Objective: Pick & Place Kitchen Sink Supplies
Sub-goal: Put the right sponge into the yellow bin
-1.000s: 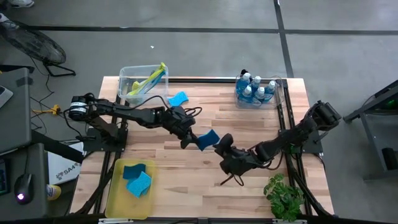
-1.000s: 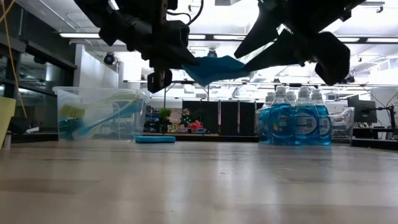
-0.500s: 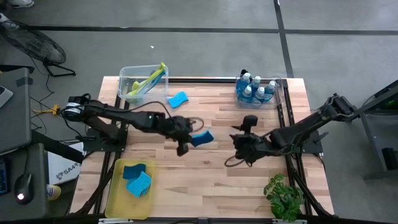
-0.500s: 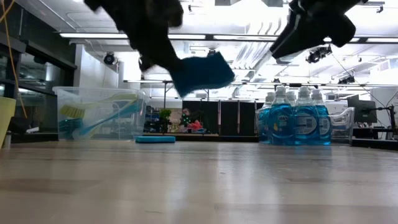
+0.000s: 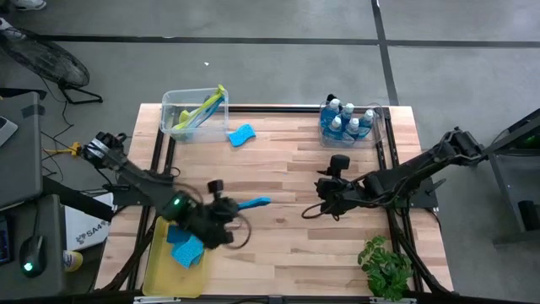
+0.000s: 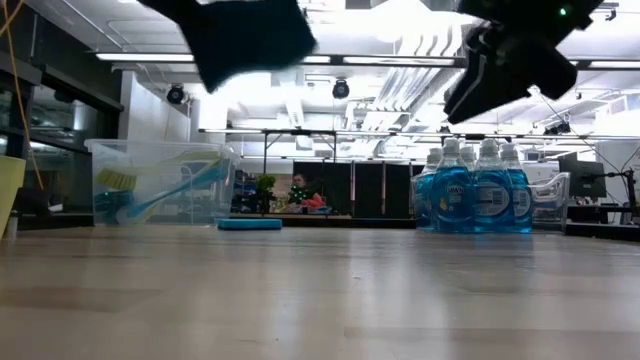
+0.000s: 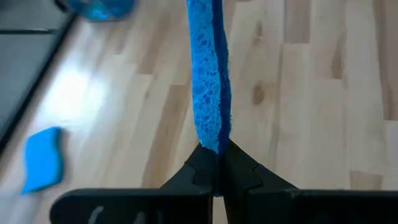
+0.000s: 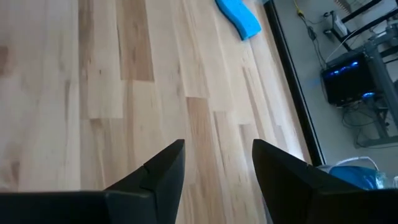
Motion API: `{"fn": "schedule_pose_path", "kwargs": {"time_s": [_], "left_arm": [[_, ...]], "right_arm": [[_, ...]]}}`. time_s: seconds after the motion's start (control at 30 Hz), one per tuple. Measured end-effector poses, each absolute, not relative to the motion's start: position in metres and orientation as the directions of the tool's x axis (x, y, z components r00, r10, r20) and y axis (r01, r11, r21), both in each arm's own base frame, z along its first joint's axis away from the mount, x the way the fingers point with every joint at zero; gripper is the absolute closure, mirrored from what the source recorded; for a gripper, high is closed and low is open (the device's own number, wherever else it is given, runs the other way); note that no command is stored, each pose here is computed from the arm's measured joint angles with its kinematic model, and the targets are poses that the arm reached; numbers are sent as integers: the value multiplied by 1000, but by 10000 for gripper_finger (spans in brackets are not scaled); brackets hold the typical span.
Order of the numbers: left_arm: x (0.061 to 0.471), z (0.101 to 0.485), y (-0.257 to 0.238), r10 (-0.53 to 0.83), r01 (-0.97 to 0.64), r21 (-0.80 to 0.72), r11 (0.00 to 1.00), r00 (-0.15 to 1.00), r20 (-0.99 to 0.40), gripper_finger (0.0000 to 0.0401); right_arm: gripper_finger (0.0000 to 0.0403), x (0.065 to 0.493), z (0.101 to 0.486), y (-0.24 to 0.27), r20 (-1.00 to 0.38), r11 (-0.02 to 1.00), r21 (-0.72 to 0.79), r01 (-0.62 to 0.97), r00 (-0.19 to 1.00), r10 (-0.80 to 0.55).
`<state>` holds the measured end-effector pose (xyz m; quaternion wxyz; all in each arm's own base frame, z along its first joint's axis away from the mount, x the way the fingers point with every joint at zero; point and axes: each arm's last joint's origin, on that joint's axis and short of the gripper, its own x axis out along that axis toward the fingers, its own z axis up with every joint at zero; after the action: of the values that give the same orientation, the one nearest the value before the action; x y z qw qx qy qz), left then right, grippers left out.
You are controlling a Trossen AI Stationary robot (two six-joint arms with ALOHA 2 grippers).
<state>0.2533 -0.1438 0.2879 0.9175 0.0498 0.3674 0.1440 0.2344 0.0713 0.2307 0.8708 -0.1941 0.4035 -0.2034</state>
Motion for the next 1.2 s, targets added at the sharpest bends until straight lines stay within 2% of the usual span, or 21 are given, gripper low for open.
{"fn": "schedule_pose_path", "kwargs": {"time_s": [0.2,0.37,0.47,0.63,0.83,1.0,1.2], "left_arm": [[223,288,-173,343,-300,176,938,717,-607,401],[207,281,-187,308,-329,95,940,690,-655,401],[197,275,-192,251,-363,11,932,623,-741,401],[181,268,-200,98,-458,-118,881,421,-902,401],[163,277,-212,-72,-559,-183,809,214,-974,401],[148,301,-220,-63,-615,-147,775,156,-986,401],[134,311,-227,33,-719,-32,695,77,-996,401]], "right_arm": [[222,230,213,70,-623,841,-502,201,591,-513],[222,225,197,68,-637,850,-490,191,587,-499],[222,223,191,67,-653,861,-469,194,580,-487],[222,221,188,67,-657,864,-461,203,576,-485],[222,222,188,67,-651,867,-451,211,587,-481],[222,223,189,68,-649,868,-448,213,591,-480],[222,223,189,68,-651,871,-439,221,590,-478]]}}
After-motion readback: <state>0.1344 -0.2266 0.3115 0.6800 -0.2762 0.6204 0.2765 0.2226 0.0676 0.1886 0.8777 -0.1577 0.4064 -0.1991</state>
